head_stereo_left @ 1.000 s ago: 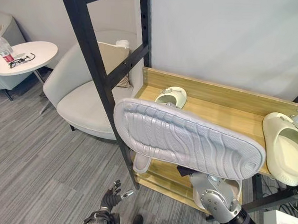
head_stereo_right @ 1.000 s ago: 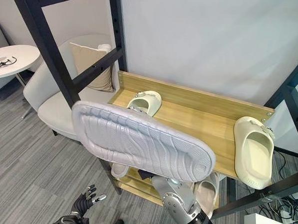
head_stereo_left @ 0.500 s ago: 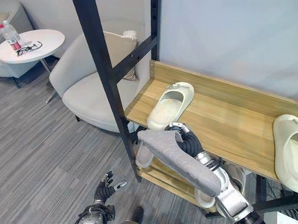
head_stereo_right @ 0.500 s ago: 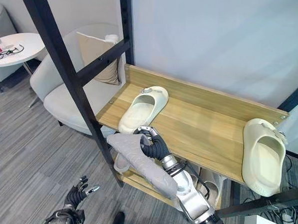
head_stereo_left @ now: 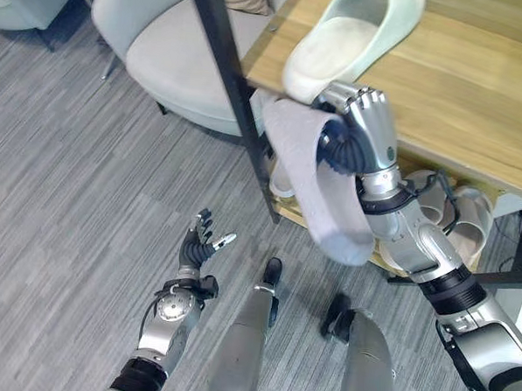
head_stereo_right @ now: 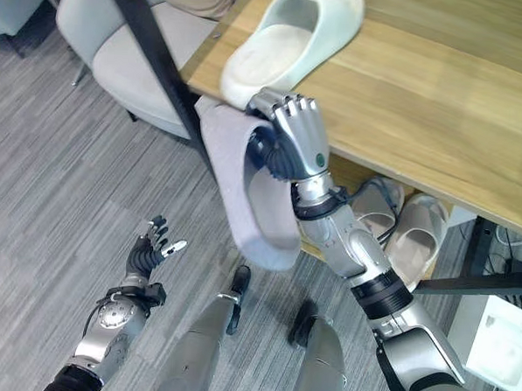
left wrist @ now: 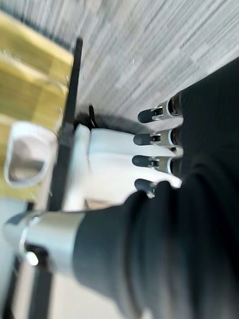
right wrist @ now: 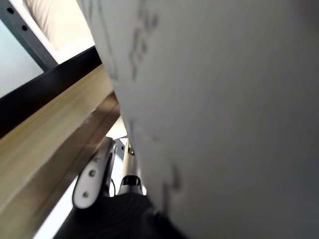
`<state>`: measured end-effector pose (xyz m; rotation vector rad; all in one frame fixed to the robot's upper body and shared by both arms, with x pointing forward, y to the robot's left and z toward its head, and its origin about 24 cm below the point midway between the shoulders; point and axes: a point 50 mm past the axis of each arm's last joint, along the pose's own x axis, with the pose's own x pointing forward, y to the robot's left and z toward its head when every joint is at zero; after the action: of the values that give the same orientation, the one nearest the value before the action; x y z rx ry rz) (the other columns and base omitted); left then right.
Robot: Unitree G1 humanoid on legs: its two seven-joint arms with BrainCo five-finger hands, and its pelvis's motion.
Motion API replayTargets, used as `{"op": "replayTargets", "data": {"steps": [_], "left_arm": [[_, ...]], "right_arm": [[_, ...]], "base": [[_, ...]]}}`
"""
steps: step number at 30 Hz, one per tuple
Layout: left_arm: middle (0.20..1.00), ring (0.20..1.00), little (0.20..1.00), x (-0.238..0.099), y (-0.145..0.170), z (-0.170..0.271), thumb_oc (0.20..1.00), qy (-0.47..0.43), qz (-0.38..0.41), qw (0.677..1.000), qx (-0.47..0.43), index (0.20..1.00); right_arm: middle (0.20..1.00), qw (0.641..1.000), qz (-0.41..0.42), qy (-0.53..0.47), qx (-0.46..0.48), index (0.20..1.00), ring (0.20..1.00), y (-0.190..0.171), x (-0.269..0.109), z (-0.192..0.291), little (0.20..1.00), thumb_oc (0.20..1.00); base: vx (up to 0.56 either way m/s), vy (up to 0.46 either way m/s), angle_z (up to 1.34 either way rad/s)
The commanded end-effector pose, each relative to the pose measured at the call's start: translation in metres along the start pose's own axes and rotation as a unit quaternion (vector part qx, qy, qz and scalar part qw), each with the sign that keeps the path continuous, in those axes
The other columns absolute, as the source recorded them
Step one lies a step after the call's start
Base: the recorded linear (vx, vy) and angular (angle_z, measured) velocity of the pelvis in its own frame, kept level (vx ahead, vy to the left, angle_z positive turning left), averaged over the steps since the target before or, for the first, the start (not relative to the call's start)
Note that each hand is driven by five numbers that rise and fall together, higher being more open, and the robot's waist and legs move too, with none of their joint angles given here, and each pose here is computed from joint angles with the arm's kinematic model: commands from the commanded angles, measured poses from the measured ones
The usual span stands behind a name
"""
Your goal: Arrange the slippers neatly on the shoe rack.
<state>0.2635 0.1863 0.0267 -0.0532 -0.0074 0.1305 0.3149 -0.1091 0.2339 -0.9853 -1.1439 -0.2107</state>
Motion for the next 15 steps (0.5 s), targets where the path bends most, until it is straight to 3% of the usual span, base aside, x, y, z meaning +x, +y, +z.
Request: {"op": "replayTargets", "data": {"steps": [1, 12, 15], "left_arm": [[1.0, 1.0, 1.0, 0.005, -0.009, 0.029, 1.0, -0.076, -0.004, 0.997, -0.029, 1.0], [1.0, 1.0, 1.0, 0.008, -0.021, 0.025, 1.0, -0.064, -0.01, 0.997, -0.03, 1.0], [1.0, 1.0, 1.0, 0.006, -0.021, 0.023, 1.0, -0.06, -0.011, 0.998, -0.018, 1.0]], "right_arm": [[0.2, 0.957, 0.184, 0.203, -0.092, 0.2, 0.2, 0.034, -0.09, -0.069, 0.2, 0.2], [0.2, 0.953, 0.197, 0.231, -0.011, 0.2, 0.2, 0.048, -0.121, -0.043, 0.2, 0.2], [0.2, 0.969, 0.106, 0.221, 0.013, 0.2, 0.2, 0.029, -0.106, -0.034, 0.2, 0.2]], "base": [[0.05, -0.007, 0.3], [-0.01, 0.023, 0.01], [0.01, 0.039, -0.23]]}}
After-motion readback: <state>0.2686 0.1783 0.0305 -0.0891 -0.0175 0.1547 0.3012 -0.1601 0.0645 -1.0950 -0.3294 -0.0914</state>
